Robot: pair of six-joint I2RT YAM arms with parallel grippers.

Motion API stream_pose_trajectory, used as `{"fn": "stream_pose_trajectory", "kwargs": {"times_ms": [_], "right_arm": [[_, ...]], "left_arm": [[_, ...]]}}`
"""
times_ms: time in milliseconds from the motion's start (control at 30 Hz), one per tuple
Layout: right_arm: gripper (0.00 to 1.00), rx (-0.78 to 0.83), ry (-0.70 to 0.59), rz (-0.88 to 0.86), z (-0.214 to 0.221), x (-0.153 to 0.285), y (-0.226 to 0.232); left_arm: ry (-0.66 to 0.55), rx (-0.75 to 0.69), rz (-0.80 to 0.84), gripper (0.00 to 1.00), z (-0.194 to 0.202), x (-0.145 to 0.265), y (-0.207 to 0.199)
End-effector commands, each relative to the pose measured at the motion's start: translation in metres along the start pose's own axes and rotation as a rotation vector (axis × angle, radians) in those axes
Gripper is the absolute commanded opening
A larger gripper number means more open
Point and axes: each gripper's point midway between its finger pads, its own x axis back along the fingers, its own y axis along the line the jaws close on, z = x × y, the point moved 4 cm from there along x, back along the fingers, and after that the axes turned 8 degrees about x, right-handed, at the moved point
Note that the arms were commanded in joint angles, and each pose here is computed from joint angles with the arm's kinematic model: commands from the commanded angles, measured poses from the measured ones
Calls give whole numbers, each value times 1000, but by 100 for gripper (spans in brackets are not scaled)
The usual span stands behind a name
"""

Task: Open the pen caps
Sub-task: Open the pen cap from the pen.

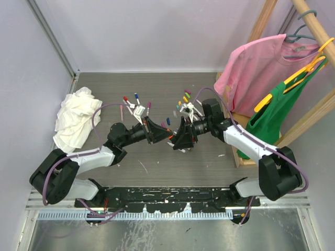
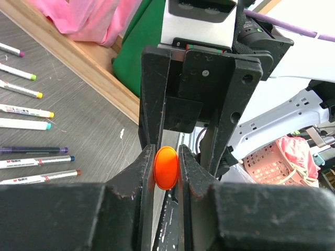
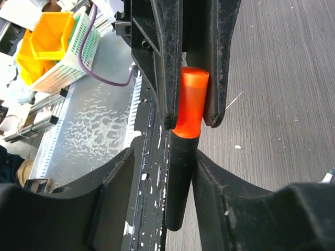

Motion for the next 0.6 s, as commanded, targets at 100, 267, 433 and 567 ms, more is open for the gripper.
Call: {"fn": "stream_pose_trajectory", "kwargs": {"times_ms": [100, 267, 433, 567], "right_arm": [[36, 11, 10, 14, -7, -6, -6], [5, -6, 20, -9, -7, -7, -6], [1, 3, 20, -36, -8, -7, -2], [1, -5, 25, -31, -6, -8, -5]], "left_arm": [[-84, -85, 115, 0, -25, -9, -26], [-148, -133, 135, 0, -60, -4, -30], [-278, -185, 141, 0, -122, 18, -31], [-463, -230, 107, 0, -188, 42, -36]]}}
